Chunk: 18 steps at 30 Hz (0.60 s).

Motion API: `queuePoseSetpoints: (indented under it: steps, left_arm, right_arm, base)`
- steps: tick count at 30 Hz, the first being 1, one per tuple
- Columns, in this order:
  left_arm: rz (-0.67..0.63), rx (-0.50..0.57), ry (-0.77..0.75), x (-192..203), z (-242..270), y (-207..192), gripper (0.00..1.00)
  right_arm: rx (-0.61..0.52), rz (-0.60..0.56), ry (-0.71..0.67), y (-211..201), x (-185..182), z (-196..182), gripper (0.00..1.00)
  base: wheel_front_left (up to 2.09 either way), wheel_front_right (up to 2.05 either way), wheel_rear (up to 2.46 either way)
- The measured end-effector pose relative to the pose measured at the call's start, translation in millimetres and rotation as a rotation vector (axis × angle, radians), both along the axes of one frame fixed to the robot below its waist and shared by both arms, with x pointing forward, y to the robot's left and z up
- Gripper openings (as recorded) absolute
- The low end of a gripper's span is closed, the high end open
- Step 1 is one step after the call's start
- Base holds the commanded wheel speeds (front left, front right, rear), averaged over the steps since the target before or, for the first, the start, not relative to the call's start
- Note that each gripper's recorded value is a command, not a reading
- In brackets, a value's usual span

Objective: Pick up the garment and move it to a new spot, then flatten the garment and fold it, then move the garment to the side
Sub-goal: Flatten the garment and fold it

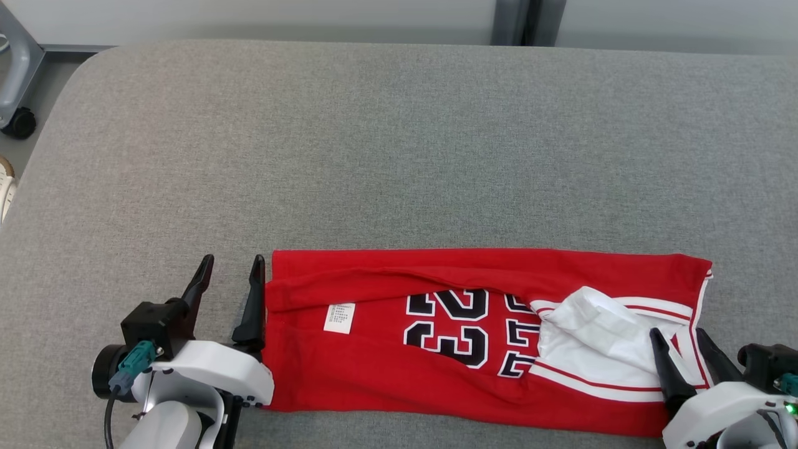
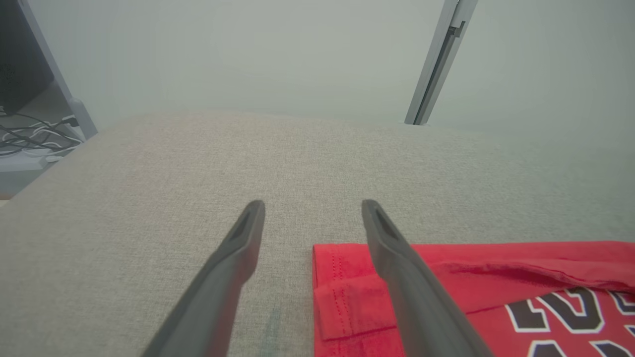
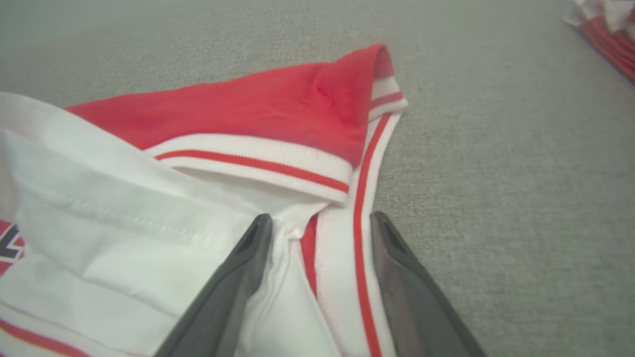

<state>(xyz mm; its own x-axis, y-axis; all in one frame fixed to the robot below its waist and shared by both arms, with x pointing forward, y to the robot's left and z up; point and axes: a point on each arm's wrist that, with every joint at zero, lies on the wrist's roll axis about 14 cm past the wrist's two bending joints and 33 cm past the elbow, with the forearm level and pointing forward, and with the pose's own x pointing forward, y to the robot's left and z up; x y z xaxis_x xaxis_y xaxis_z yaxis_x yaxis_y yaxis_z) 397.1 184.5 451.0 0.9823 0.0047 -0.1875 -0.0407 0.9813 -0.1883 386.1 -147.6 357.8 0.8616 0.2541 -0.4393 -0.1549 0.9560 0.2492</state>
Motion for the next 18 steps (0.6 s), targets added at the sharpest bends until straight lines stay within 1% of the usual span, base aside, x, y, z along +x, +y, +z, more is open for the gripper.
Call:
queuePoseSetpoints:
  steps: [1,2,3,4,8,12,18]
  left_arm:
    - [0.001,0.0,0.0,1,0,0,1.0]
    - [-0.001,-0.002,-0.001,1,-1,0,1.0]
    - [0.0,-0.002,0.0,2,-1,-1,1.0]
    - [-0.001,-0.003,-0.001,2,-1,-1,1.0]
    - [0.003,-0.007,-0.019,7,2,-1,1.0]
    - [0.012,-0.009,-0.032,10,4,1,1.0]
    - [0.012,-0.002,-0.06,19,10,2,1.0]
  right_arm:
    - [0.007,0.002,0.01,2,0,-2,0.94]
    - [0.012,0.003,0.018,3,1,-3,0.44]
    - [0.012,0.005,0.018,3,3,-2,0.25]
    - [0.022,0.002,0.025,4,4,-4,0.0]
    - [0.037,0.005,0.028,7,5,-3,0.0]
    - [0.049,-0.037,0.012,-4,6,-1,0.0]
    - [0.004,-0.15,-0.019,-50,8,3,0.0]
  base:
    - [0.0,0.0,0.0]
    - [0.0,0.0,0.0]
    - [0.0,0.0,0.0]
    - [0.0,0.0,0.0]
    - [0.0,0.0,0.0]
    - [0.0,0.0,0.0]
    - [0.0,0.0,0.0]
